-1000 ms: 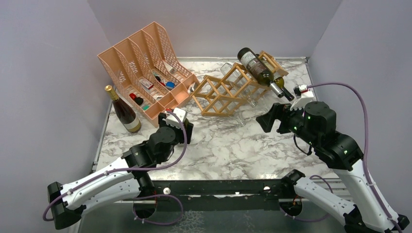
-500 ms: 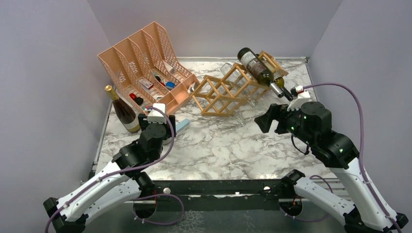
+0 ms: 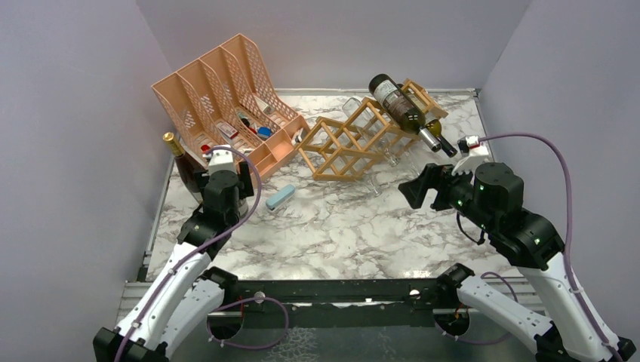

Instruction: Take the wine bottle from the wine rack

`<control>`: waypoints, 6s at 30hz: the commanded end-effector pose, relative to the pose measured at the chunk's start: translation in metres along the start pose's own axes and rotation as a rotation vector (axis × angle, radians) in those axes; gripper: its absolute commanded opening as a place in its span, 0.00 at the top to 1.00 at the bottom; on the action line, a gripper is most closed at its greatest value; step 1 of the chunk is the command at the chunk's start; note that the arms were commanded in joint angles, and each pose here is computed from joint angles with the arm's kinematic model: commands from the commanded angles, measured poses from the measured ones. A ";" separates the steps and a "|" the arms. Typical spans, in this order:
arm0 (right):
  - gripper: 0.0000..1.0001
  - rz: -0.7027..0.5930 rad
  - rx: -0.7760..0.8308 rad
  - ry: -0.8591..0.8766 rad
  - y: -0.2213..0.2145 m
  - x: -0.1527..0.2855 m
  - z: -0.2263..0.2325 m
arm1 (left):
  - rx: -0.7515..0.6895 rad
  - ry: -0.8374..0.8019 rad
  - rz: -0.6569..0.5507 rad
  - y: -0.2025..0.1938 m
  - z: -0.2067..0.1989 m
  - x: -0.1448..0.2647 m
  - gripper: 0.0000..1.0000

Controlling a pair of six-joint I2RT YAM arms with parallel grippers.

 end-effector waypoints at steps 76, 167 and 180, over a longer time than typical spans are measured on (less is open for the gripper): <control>0.00 0.080 0.045 0.067 -0.001 -0.056 0.012 | 0.047 -0.887 -0.141 0.159 -0.086 0.026 0.06; 0.02 0.012 0.211 -0.387 0.071 -0.100 -0.029 | -0.043 -1.061 -0.036 0.130 -0.196 0.010 0.01; 0.05 0.103 0.049 -0.263 0.061 -0.137 -0.089 | -0.071 -1.087 -0.074 0.098 -0.179 0.008 0.01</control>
Point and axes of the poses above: each gripper's point midway between its finger pads, its own x axis back along the fingers, its own z axis along the line the jaws close on, y = z × x, the point moved 8 cm from there along x, back along the fingers, and after that the axes turned 10 degrees about x, right-handed, at the moved point
